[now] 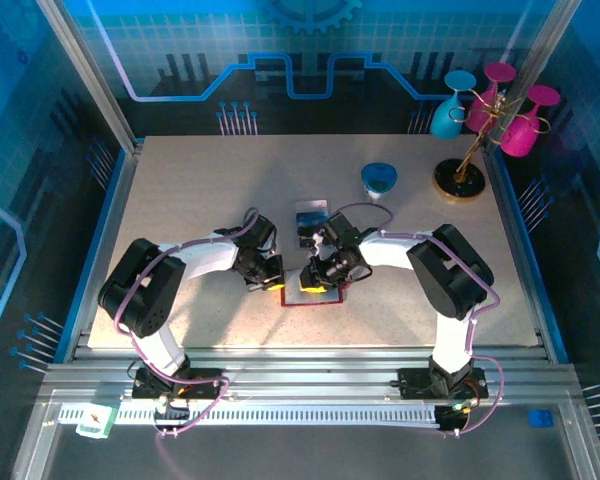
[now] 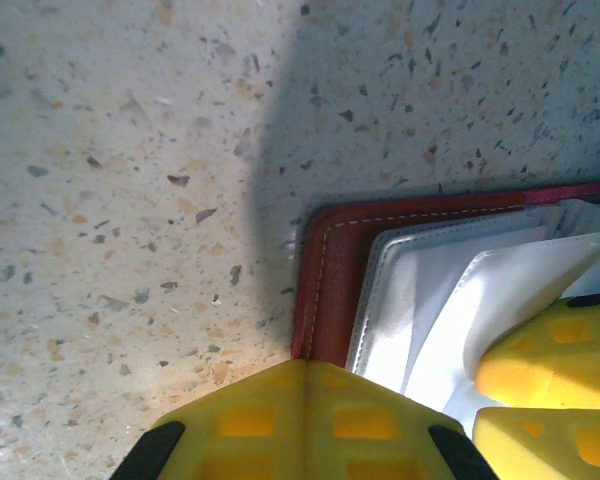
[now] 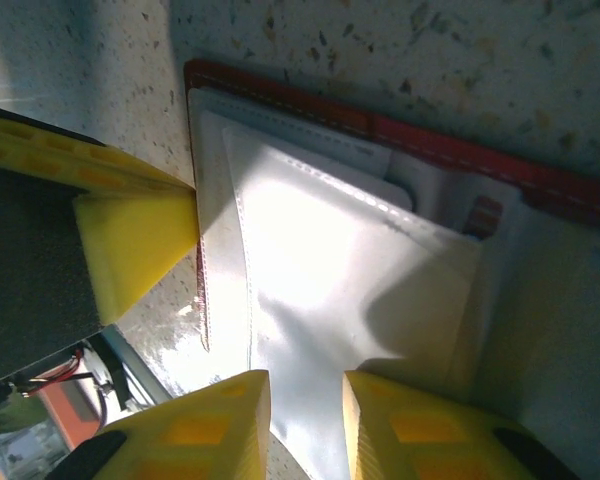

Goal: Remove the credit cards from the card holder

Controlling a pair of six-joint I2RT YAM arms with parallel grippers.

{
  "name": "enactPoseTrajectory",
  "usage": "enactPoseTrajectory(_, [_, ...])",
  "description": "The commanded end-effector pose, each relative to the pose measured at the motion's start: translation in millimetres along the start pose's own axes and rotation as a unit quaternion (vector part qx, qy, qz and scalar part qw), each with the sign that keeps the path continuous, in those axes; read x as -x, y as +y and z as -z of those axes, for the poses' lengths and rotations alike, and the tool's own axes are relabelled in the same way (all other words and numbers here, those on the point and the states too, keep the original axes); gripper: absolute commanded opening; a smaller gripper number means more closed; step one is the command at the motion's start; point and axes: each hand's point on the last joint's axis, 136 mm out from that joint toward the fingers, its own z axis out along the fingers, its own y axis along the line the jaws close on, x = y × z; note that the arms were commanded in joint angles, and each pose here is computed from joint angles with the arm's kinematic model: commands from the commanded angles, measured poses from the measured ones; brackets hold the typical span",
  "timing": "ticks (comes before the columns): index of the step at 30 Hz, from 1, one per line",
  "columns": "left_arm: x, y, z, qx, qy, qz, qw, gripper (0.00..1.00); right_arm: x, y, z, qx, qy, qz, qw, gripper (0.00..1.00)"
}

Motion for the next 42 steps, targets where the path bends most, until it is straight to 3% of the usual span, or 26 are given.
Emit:
enactPoseTrajectory(1, [-10.7,15.0,-0.1,0.030,0.011,0.002,0.999,0.02,-3.5,-4.9,-4.8,0.021,0.001,-0.014,1.000,0.26])
enactPoseTrajectory(10, [1.8,-25.2,31.7,-0.049,-0.038,-0.005,0.998,0.11,-3.5,-5.2,-4.0,0.051,-0.005,-0.016,0.999,0.26])
enactPoseTrajectory(14, [5.7,-42.2,39.4,-0.098,-0.055,-0.001,0.994,0.20,-3.7,-4.8,-3.5,0.054,-0.005,-0.014,0.998,0.26])
enactPoseTrajectory(19, [3.6,-41.7,31.5,-0.111,-0.049,0.003,0.993,0.32,-4.3,-6.4,-2.6,0.053,-0.004,-0.017,0.998,0.26])
enactPoseTrajectory(25, [2.4,-46.4,18.2,-0.138,-0.035,-0.007,0.990,0.33,-5.4,-7.3,-1.1,0.053,-0.004,-0.018,0.998,0.26])
enactPoseTrajectory(42, [-5.8,-32.9,-5.9,-0.133,-0.005,0.007,0.991,0.32,-4.3,-6.4,2.3,0.050,-0.006,-0.018,0.999,0.26])
